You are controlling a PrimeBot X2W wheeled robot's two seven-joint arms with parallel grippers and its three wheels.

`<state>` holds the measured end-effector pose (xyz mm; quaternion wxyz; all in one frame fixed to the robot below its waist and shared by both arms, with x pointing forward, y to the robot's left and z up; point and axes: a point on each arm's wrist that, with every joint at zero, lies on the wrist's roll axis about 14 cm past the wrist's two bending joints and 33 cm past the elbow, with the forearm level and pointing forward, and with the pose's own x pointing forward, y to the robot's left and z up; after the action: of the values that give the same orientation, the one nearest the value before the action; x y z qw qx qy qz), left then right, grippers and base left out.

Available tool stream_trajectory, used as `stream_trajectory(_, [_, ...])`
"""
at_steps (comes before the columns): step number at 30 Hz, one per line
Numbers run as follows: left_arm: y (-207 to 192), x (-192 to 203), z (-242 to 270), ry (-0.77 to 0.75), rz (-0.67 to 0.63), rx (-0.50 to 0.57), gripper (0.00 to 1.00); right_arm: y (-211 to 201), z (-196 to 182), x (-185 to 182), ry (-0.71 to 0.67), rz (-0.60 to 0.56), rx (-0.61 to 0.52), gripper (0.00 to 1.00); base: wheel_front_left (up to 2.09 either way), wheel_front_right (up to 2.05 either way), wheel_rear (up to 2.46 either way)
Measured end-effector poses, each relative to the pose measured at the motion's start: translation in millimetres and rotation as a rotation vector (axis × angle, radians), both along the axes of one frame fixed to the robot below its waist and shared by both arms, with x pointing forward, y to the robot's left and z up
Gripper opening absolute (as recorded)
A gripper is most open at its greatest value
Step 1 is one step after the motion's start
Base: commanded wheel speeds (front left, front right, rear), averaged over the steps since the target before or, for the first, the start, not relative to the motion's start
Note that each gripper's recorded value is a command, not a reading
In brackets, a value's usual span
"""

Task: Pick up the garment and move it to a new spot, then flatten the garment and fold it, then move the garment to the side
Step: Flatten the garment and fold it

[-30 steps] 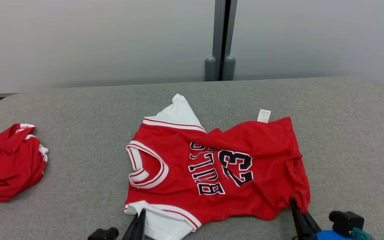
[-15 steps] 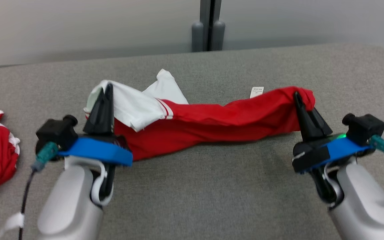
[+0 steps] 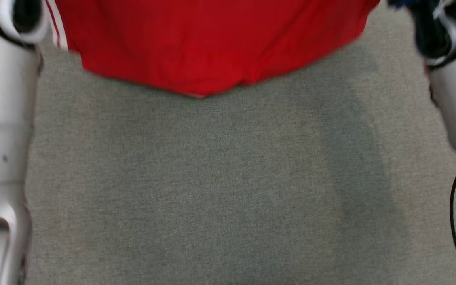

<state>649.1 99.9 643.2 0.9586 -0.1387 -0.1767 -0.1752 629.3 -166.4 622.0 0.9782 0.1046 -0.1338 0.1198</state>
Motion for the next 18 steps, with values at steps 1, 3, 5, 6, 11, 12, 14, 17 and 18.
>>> stream_trajectory(1, [1, 7, 10, -0.018, 0.004, -0.006, 0.0, -2, 7, 8, -0.011, -0.006, 0.007, 0.0, 0.0, 0.0, 0.0])
stream_trajectory(3, [3, 17, 26, -0.047, 0.007, -0.011, 0.0, -3, 20, 19, -0.034, -0.008, 0.02, 0.0, 0.0, 0.0, 0.0])
stream_trajectory(5, [4, 23, 43, -0.079, 0.016, 0.013, 0.0, -2, 38, 28, -0.063, -0.007, 0.018, 0.0, 0.0, 0.0, 0.0])
stream_trajectory(6, [6, 26, 53, -0.097, 0.02, 0.01, 0.0, -2, 47, 31, -0.081, -0.009, 0.018, 0.0, 0.0, 0.0, 0.0])
stream_trajectory(11, [1, 31, 103, -0.188, 0.02, 0.022, 0.0, -12, 93, 42, -0.157, -0.033, 0.018, 0.0, 0.0, 0.0, 0.0])
stream_trajectory(12, [-1, 31, 110, -0.202, 0.018, 0.029, 0.0, -13, 100, 43, -0.17, -0.034, 0.013, 0.0, 0.0, 0.0, 0.0])
stream_trajectory(14, [-2, 32, 118, -0.216, 0.019, 0.034, 0.0, -12, 109, 45, -0.186, -0.034, 0.006, 0.0, 0.0, 0.0, 0.0])
stream_trajectory(17, [-7, 35, 113, -0.202, 0.009, 0.052, 0.0, -7, 103, 48, -0.171, -0.024, -0.012, 0.0, 0.0, 0.0, 0.0])
stream_trajectory(18, [-10, 36, 109, -0.195, 0.004, 0.059, 0.0, -5, 100, 49, -0.164, -0.019, -0.017, 0.0, 0.0, 0.0, 0.0])
